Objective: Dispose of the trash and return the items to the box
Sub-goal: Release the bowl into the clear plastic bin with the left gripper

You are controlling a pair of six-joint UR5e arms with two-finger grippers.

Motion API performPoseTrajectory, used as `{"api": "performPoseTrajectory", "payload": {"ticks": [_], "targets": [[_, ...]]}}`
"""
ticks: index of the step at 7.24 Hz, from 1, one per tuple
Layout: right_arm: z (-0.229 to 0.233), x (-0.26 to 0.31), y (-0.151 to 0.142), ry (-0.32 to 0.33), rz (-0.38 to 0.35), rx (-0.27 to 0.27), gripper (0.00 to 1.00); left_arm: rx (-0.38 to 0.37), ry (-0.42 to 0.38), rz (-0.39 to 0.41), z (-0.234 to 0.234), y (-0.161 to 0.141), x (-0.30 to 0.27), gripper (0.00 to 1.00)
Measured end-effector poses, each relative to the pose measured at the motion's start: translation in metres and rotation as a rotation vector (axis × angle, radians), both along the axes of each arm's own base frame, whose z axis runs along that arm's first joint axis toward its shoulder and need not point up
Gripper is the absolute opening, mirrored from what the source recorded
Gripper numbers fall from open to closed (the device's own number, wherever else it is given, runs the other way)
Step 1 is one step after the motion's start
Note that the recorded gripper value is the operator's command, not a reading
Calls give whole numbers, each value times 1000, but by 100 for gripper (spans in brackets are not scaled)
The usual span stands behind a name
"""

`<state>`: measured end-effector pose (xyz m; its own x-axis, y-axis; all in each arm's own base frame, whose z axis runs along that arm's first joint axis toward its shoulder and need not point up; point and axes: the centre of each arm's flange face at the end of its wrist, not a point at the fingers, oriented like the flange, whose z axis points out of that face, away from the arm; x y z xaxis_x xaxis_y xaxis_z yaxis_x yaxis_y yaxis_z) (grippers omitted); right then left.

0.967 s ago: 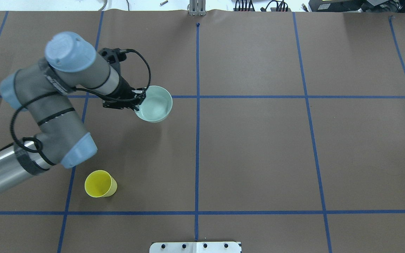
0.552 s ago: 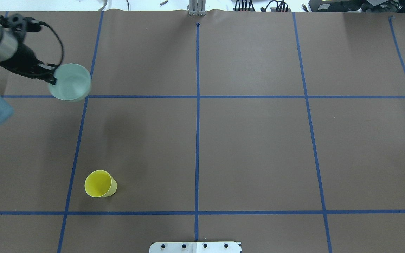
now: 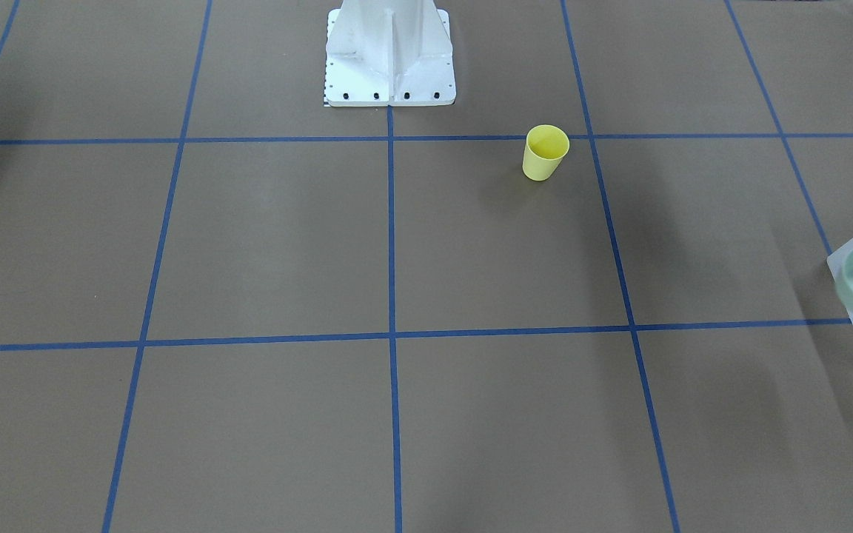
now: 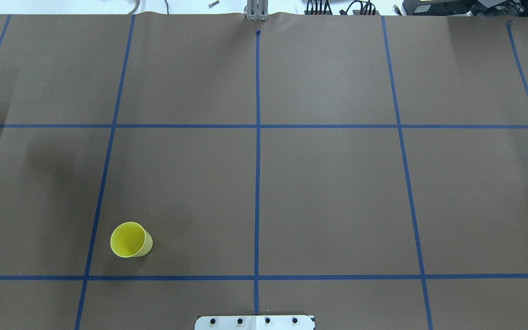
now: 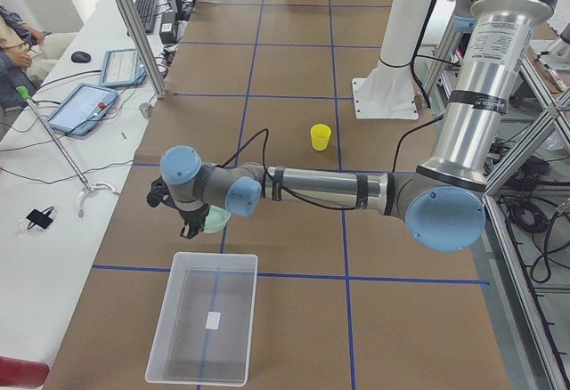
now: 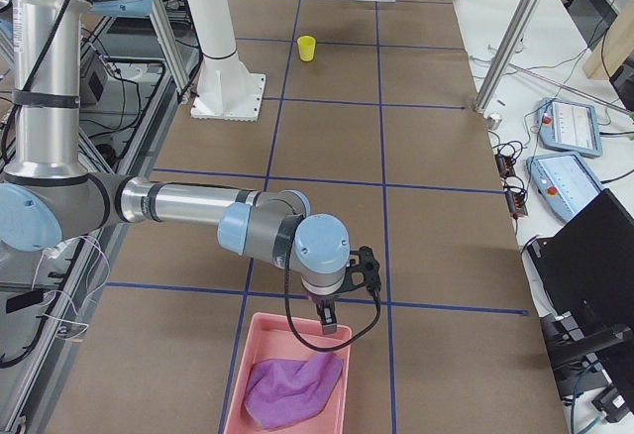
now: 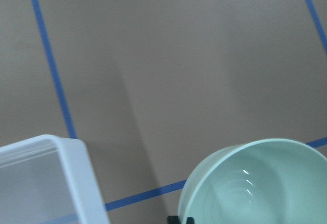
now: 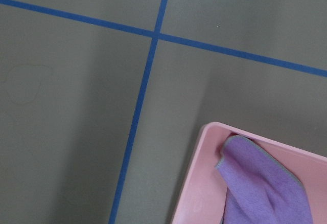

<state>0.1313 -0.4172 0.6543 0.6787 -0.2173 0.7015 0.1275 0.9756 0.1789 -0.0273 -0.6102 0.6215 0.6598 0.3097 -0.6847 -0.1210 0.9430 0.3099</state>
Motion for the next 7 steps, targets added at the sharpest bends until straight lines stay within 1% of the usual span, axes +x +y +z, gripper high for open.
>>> {"api": "performPoseTrajectory", "payload": {"ticks": [1, 2, 4, 5, 6, 7], "targets": [[-22, -20, -10, 4, 13, -5, 100, 9, -11, 13, 35, 5, -36, 0], [-47, -39, -17, 1, 26, -10, 100, 4, -15, 26, 67, 12, -55, 0], [-76, -69, -23, -16, 32, -26, 100, -21, -15, 39, 125, 26, -63, 0], [-82, -77, -24, -21, 27, -29, 100, -29, -14, 40, 143, 28, -64, 34], [-87, -85, -25, -27, 21, -34, 100, -38, -13, 37, 152, 29, -63, 77], [-90, -94, -26, -32, 15, -41, 100, -44, -11, 28, 151, 26, -61, 96]]}}
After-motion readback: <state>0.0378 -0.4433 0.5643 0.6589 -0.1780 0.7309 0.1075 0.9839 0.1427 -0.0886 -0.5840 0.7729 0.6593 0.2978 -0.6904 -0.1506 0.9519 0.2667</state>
